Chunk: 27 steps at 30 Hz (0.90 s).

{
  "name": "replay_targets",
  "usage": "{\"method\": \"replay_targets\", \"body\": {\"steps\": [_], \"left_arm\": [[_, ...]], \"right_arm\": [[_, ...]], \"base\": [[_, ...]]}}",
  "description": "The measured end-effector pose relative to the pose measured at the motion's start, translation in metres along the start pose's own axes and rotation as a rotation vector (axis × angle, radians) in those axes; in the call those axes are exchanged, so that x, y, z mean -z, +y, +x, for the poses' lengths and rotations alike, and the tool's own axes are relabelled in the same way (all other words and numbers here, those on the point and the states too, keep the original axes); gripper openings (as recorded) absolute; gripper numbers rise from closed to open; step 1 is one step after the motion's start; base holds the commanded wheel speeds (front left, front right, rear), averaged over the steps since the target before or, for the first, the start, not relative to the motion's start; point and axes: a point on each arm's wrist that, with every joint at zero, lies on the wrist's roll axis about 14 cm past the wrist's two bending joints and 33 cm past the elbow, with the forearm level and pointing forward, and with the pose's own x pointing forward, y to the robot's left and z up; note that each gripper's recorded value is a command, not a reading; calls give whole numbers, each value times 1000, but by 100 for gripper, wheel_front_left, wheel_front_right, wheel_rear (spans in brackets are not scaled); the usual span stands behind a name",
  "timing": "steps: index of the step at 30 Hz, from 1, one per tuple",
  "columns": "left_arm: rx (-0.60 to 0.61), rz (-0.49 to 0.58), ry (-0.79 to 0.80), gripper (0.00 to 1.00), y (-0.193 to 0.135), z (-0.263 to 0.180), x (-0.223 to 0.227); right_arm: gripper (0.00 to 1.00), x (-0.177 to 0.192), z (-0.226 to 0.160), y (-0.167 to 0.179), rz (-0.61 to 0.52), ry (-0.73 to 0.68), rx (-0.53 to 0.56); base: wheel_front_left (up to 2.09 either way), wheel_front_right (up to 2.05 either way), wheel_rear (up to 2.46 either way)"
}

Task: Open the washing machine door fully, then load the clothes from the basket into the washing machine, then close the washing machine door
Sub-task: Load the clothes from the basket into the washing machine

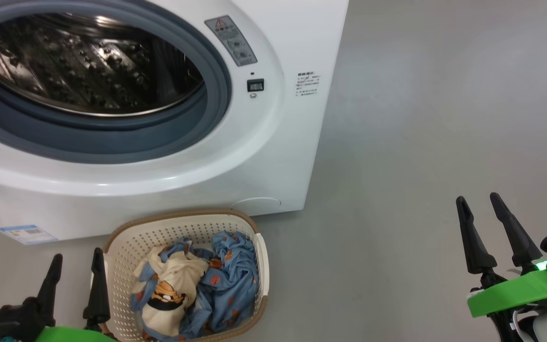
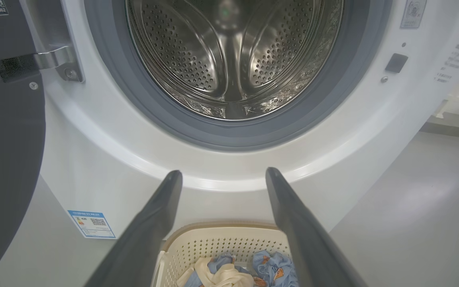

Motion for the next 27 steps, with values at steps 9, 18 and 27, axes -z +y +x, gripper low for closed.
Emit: {"method": "replay_targets", "body": {"steps": [9,18,27], "left_arm": [[11,6,59,100,1,21,21],[9,6,142,100,6,48,53],[24,-1,260,100,8,70,98]], "right_arm": [[100,8,23,7,-2,12,-18],[100,25,51,10,-9,39,-23],[100,44,78,9,-3,64,-23]], "base": [[0,0,0],[0,0,0],[0,0,0]]}}
